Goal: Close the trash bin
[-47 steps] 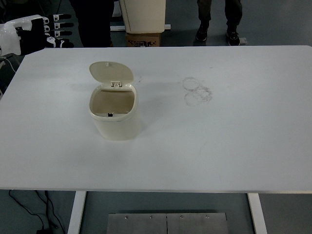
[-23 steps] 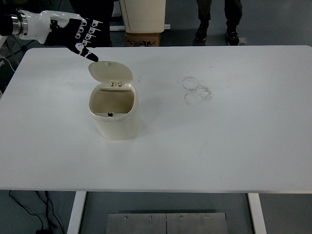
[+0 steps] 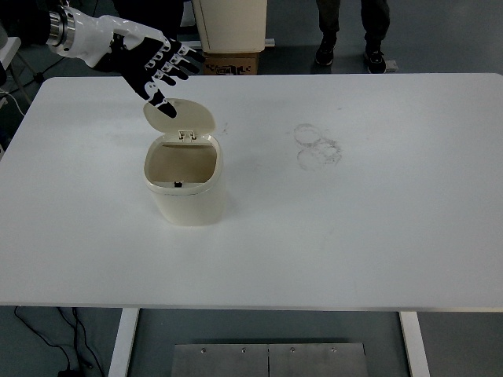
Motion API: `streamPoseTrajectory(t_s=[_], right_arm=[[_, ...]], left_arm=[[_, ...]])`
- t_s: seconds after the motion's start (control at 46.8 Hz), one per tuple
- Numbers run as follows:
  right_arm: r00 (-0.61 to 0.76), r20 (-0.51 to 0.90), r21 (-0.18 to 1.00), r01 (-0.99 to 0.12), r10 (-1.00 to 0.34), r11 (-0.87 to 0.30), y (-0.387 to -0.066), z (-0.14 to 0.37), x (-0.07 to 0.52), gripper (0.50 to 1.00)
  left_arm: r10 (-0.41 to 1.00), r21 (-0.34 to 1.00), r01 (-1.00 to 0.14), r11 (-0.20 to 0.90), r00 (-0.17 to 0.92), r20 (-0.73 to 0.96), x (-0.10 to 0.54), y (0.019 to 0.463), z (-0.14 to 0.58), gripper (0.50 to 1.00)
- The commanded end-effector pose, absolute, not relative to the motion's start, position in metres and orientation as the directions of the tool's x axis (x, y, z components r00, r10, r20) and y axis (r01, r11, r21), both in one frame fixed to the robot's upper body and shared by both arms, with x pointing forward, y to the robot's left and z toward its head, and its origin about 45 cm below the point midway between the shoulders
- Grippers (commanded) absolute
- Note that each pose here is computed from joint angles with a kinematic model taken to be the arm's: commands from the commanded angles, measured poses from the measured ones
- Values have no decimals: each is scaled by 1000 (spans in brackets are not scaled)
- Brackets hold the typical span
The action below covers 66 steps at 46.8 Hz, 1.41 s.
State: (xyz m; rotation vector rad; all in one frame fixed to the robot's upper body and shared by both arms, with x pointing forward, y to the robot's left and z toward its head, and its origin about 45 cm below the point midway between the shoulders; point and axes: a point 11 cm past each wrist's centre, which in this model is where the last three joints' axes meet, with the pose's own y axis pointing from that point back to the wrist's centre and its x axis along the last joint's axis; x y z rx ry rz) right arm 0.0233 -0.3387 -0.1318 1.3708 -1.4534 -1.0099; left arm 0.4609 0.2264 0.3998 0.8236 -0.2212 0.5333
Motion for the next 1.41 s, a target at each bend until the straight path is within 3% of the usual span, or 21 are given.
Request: streamPoseTrajectory(t_s=[0.0,0.534,1.389], right_arm=[[-12,63,955,-290,-998,63,-339,-132,23,991],[-12,63,955,-290,-998,63,-339,-132,23,991],[-12,63,955,-290,-998,63,-339,-132,23,991]], left_arm=[[342,657,-511,555,860,379,456,220,398,1000],[237,718,-416,557,909,343,430,187,397,1000],[172,817,-306,488,952,254,398,189,368,1000]])
